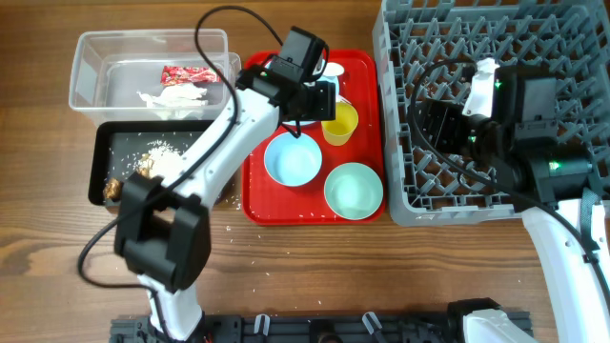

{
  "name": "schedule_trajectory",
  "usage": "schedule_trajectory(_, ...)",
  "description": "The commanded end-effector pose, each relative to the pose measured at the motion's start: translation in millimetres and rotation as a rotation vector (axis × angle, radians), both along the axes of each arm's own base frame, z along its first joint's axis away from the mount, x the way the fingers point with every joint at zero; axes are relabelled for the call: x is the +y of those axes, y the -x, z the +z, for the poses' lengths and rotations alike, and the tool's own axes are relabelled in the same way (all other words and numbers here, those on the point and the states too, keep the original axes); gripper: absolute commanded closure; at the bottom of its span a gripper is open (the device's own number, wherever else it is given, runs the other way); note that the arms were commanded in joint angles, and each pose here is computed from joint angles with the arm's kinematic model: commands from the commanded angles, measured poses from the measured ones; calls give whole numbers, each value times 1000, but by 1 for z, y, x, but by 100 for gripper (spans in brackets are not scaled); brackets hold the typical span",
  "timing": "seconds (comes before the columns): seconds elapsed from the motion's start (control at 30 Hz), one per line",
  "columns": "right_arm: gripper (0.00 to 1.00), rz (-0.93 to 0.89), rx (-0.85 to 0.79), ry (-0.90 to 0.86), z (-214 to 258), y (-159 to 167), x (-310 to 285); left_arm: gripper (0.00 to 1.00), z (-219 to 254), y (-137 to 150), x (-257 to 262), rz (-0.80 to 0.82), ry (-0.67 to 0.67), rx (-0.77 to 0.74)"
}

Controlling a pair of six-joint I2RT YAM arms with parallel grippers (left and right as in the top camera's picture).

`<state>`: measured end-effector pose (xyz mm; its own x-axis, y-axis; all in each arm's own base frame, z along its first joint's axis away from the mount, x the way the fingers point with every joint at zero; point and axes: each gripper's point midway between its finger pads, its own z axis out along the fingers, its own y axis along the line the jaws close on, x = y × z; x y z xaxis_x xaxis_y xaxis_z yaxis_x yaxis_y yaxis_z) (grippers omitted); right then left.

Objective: Sort waste into correct bins and load items into the dishwasher rack
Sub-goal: 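Set the emptied bowl back on the red tray with the left gripper, then lift the yellow cup with the left gripper and pass it to the right gripper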

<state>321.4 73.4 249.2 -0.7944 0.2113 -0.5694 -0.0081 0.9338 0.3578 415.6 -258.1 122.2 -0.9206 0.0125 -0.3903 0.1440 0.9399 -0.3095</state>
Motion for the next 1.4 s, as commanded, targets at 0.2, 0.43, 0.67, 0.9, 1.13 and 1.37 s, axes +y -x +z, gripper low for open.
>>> schedule_trajectory(0.2,12,6,7,27,2,2,-2,59,-51,-9,-17,-49,15,60)
schedule_trajectory(0.43,12,11,6,22,2,2,0,96,-68,-11,-20,-47,13,82)
schedule_trajectory(0.67,4,124,-4,-41,-1,-7,21,96,55,10,-31,-183,620,229)
schedule_trajectory(0.9,0,616,-164,-396,22,-26,102,96,155,37,17,-429,1163,383)
schedule_trajectory(1.13,0,828,-423,-514,72,-34,121,96,154,46,18,-377,1184,486)
schedule_trajectory(1.37,0,846,-420,-541,66,-42,124,96,153,59,3,-381,1177,556)
